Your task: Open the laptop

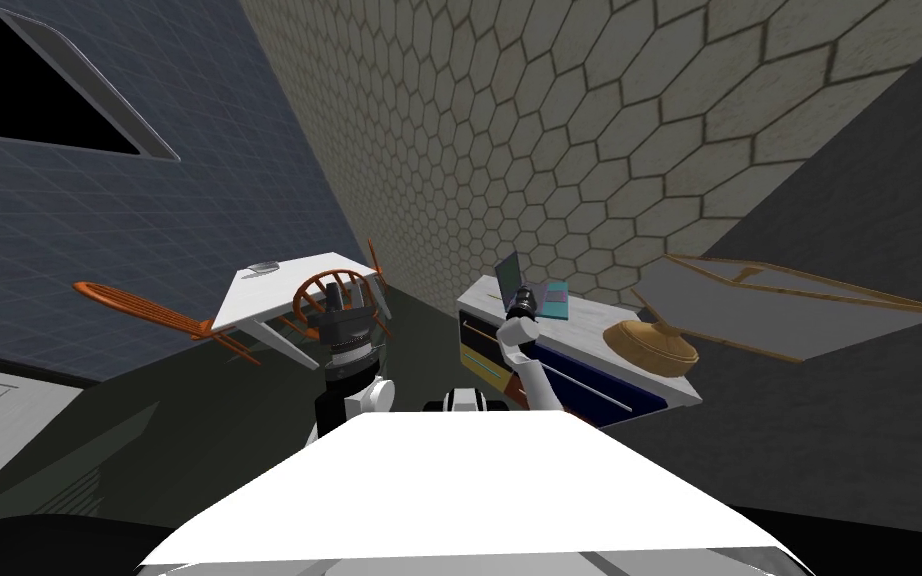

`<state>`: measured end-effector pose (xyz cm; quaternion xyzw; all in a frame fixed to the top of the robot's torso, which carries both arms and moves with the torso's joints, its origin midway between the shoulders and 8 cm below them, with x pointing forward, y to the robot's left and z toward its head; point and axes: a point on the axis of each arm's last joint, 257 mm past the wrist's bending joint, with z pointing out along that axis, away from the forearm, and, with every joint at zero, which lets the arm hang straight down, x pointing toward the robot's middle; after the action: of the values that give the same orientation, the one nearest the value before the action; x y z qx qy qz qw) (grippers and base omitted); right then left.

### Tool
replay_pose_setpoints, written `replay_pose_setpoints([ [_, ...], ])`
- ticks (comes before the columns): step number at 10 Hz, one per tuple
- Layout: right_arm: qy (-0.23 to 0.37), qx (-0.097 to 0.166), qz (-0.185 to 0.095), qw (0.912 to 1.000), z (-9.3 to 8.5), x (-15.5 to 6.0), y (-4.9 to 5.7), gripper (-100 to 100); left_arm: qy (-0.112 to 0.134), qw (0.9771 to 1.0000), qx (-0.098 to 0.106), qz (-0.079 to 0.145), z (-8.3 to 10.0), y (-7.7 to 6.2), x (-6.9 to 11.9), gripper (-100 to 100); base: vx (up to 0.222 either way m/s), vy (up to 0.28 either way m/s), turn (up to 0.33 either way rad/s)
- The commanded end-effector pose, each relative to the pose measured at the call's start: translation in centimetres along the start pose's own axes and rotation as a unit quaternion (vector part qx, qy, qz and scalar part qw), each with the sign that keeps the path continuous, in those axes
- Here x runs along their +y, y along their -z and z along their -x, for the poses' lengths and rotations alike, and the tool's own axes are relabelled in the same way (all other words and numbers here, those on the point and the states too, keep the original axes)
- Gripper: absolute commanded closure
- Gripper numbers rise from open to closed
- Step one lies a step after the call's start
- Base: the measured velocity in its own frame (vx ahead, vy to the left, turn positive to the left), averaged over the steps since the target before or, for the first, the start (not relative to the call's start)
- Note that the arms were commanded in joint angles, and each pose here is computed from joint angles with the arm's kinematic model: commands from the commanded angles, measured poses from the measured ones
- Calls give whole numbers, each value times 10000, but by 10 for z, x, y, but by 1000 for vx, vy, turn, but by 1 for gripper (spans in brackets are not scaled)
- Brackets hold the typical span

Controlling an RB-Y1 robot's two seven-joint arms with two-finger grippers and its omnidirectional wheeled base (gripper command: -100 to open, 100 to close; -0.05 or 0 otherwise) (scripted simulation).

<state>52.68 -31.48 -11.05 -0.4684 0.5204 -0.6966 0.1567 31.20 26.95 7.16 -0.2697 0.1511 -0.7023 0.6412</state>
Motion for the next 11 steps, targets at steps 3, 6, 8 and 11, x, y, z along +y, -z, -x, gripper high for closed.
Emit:
replay_pose_setpoints([
  [3,-561,-42,-53,9984,-6,6,0,100,0,10000,0,0,0,0,0,0,-5,7,-36],
  [6,-356,81,-199,9991,-22,3,-9,-100,0,10000,0,0,0,0,0,0,6,9,-2],
  [8,-285,175,-305,9990,-36,-1,-14,-100,0,10000,0,0,0,0,0,0,21,25,-7],
  [11,-417,321,-445,9976,-60,-12,-21,-100,0,10000,0,0,0,0,0,0,47,59,-13],
])
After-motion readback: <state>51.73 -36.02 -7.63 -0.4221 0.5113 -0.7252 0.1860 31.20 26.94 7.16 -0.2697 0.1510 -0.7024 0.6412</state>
